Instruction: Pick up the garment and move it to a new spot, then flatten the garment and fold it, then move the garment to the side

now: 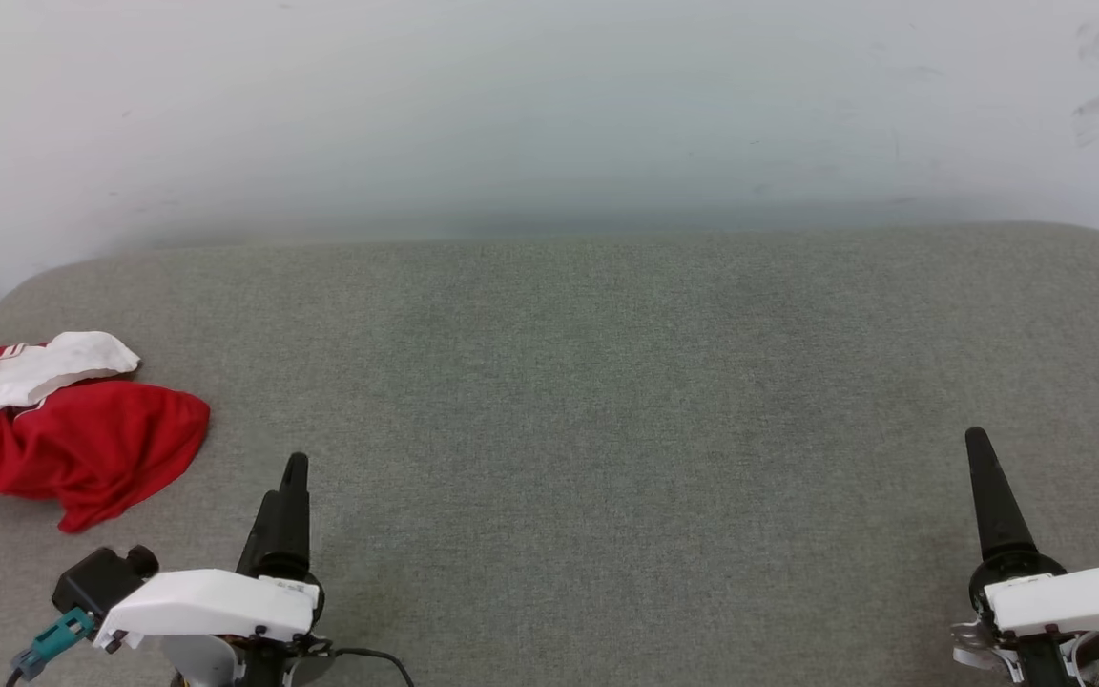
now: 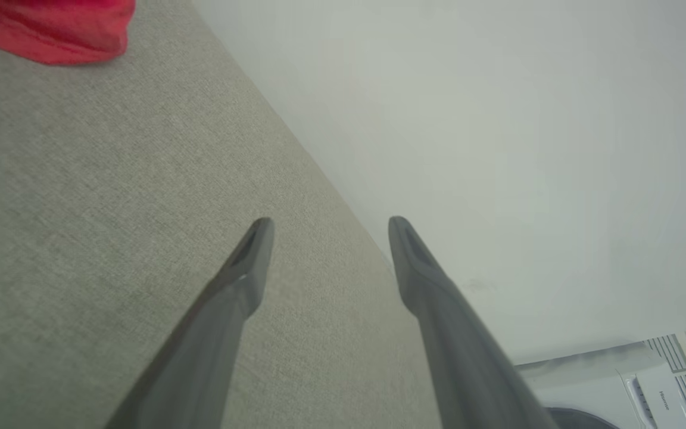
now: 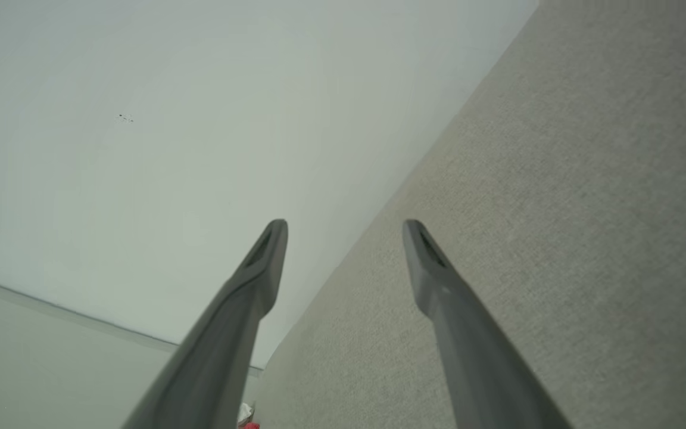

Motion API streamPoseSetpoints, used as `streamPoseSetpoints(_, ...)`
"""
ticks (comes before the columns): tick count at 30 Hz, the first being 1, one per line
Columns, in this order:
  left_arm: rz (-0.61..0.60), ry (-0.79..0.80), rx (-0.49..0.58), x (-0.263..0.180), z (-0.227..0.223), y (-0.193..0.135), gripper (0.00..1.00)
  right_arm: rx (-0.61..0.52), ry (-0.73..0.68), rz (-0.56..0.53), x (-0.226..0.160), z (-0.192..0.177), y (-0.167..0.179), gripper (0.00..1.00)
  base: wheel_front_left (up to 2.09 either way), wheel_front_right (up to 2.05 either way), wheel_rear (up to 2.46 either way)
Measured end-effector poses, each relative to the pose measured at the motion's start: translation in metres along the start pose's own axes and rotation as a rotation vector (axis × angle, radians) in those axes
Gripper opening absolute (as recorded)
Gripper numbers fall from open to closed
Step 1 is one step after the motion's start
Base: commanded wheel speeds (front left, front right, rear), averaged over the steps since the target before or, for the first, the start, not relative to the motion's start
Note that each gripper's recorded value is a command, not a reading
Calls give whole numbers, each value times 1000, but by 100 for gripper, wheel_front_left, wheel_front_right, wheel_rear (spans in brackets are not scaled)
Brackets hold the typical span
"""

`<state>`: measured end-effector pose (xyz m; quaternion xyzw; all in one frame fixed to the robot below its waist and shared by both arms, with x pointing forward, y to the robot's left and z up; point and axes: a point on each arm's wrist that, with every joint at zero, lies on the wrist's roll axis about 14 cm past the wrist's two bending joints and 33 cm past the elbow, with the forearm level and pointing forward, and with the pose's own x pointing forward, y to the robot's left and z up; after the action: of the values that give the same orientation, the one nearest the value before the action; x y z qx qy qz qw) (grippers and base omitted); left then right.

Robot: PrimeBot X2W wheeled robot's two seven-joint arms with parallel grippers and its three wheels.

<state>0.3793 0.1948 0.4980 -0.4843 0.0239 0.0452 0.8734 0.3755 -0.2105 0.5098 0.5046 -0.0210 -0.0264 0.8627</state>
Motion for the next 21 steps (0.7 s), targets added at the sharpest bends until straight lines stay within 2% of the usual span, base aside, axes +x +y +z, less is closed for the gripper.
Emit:
streamPoseSetpoints(7, 6, -10, 145, 0, -1, -3, 100, -149, 0, 24, -2, -2, 7, 100, 0, 0, 0)
streamPoseSetpoints(21, 10, -25, 403, -1, -3, -7, 100, -366, -10, 51, -6, -4, 12, 100, 0, 0, 0)
